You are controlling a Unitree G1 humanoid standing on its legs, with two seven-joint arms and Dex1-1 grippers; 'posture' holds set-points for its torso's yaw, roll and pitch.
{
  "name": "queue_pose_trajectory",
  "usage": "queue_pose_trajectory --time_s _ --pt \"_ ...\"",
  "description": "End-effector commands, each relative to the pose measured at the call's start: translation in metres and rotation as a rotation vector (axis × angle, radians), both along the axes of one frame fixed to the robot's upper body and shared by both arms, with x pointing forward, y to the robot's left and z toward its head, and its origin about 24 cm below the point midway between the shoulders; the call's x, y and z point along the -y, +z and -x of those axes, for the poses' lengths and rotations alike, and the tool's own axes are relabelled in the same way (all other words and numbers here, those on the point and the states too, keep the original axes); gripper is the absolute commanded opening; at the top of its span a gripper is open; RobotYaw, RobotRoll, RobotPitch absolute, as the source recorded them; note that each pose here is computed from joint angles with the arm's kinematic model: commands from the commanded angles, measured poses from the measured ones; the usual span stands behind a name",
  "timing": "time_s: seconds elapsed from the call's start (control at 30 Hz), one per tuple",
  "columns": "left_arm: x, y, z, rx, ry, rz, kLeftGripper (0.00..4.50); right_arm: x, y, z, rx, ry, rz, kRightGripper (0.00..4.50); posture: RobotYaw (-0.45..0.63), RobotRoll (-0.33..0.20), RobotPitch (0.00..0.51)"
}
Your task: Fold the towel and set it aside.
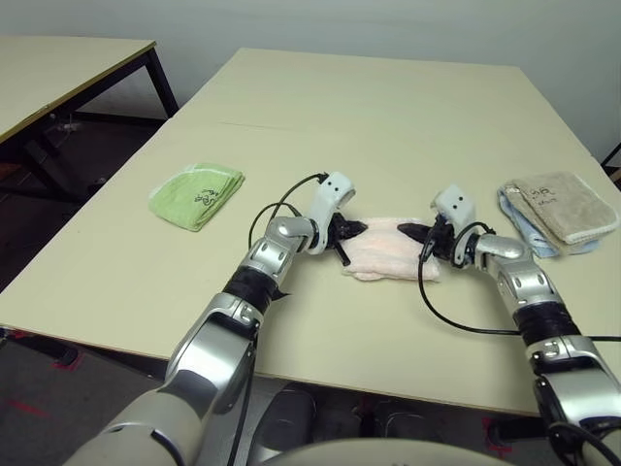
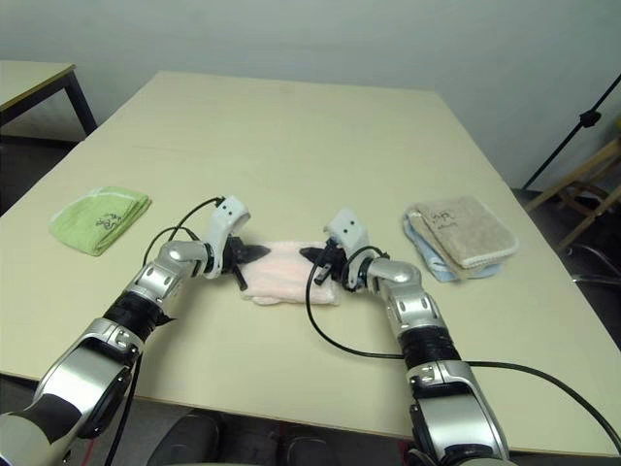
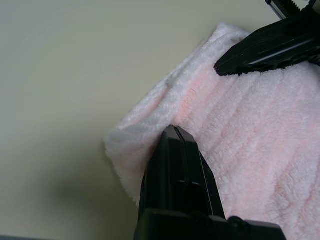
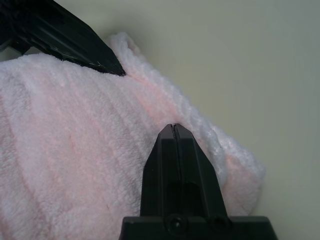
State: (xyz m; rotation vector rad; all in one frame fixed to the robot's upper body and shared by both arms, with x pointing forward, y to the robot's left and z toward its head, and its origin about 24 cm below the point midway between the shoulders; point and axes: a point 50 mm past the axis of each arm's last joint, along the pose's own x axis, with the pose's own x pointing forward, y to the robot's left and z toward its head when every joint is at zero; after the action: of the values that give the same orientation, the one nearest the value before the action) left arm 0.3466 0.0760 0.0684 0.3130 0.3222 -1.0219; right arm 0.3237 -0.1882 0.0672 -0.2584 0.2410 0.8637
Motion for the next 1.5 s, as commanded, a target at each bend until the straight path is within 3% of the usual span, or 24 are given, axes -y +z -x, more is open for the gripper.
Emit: queue_pose_trajectory --time_s 0.03,0.07,0.17,0.37,0.43,0.5,0.57,0.7,0.9,1.17,1.5 --pt "0.002 0.015 0.000 -0.065 0.024 0.132 0.01 0.003 0.012 0.002 0.005 0.033 -0.033 0.03 0.16 0.000 0.034" --pt "0.000 0.024 -0.001 -0.097 0.039 0.190 0.19 0.007 0.018 0.004 0.011 0.056 -0.031 0.01 0.16 0.000 0.034" --pt "-0.014 0.051 0.000 -0.209 0.063 0.324 0.95 0.020 0.040 0.010 0.027 0.111 -0.036 0.66 0.16 0.000 0.035" --pt "-0.054 0.068 0.004 -0.466 0.163 0.478 3.04 0.047 0.072 0.019 0.051 0.156 0.047 2.89 0.15 0.000 0.036" --pt "-0.065 0.066 0.004 -0.564 0.217 0.519 3.72 0.055 0.079 0.022 0.051 0.184 0.092 3.64 0.15 0.000 0.036" --pt "-0.074 0.055 0.008 -0.677 0.265 0.466 4.41 0.064 0.087 0.025 0.062 0.209 0.151 4.41 0.15 0.000 0.035" --pt "-0.079 0.044 0.014 -0.776 0.293 0.398 4.46 0.072 0.094 0.027 0.069 0.228 0.192 4.46 0.15 0.000 0.035" --pt "-0.069 0.035 0.024 -0.946 0.252 0.383 4.46 0.082 0.100 0.033 0.058 0.262 0.264 4.46 0.13 0.000 0.032" --pt "-0.045 0.014 0.023 -1.056 0.277 0.378 4.46 0.082 0.100 0.043 0.068 0.337 0.335 4.46 0.12 0.000 0.033" --pt "-0.015 0.005 0.017 -1.086 0.258 0.407 4.46 0.080 0.091 0.055 0.032 0.385 0.372 4.46 0.10 0.000 0.041" --pt "-0.001 -0.001 0.014 -1.090 0.231 0.451 4.46 0.070 0.084 0.061 0.020 0.421 0.356 4.46 0.08 0.000 0.039"
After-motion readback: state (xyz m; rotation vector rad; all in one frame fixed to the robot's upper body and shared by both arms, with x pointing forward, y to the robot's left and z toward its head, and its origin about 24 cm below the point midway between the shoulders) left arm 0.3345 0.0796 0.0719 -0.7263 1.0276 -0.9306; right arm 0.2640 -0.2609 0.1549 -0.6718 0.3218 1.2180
